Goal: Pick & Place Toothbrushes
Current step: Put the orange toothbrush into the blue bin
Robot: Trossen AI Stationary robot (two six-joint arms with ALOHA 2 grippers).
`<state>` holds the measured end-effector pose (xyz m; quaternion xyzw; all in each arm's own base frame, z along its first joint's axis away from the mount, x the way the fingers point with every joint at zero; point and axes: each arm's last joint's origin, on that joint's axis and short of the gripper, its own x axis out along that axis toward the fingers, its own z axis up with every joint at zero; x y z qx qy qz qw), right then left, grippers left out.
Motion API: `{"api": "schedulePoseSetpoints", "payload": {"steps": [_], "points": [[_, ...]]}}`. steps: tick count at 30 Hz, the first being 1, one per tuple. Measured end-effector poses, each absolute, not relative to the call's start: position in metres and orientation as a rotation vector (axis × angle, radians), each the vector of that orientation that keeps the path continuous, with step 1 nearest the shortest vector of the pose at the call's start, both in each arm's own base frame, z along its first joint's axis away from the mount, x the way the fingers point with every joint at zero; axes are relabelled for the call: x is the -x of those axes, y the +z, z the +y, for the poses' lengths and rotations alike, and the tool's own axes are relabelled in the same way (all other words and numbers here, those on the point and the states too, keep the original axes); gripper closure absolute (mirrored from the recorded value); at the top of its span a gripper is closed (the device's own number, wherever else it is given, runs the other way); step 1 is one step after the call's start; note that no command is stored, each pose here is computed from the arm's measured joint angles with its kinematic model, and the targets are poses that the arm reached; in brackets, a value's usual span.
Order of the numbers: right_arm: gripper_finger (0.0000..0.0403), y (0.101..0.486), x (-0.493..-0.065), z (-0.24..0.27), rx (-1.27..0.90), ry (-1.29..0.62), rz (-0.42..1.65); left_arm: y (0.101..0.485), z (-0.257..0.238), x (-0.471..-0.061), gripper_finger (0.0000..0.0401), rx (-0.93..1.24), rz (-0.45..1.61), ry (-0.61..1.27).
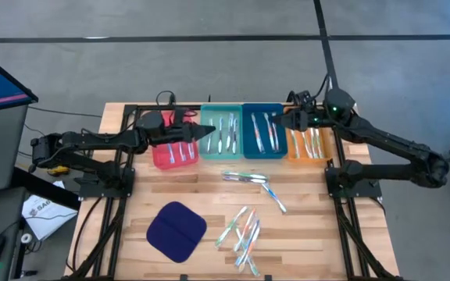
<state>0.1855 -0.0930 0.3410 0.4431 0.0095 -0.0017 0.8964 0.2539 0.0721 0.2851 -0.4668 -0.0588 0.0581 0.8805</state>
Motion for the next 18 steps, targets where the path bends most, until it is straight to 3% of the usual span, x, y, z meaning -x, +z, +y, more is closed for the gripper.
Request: {"api": "schedulePoseSetpoints", "payload": {"steps": [12,18], "points": [[0.0246,0.337,-0.206,-0.059,-1.088,0.006,0.050,0.285,0.050,-0.254,0.0224,1.102,0.192,-0.381],[0.0257,0.321,-0.231,-0.029,-1.093,0.030,0.160,0.284,0.020,-0.256,0.0224,1.041,0.291,-0.557]]}}
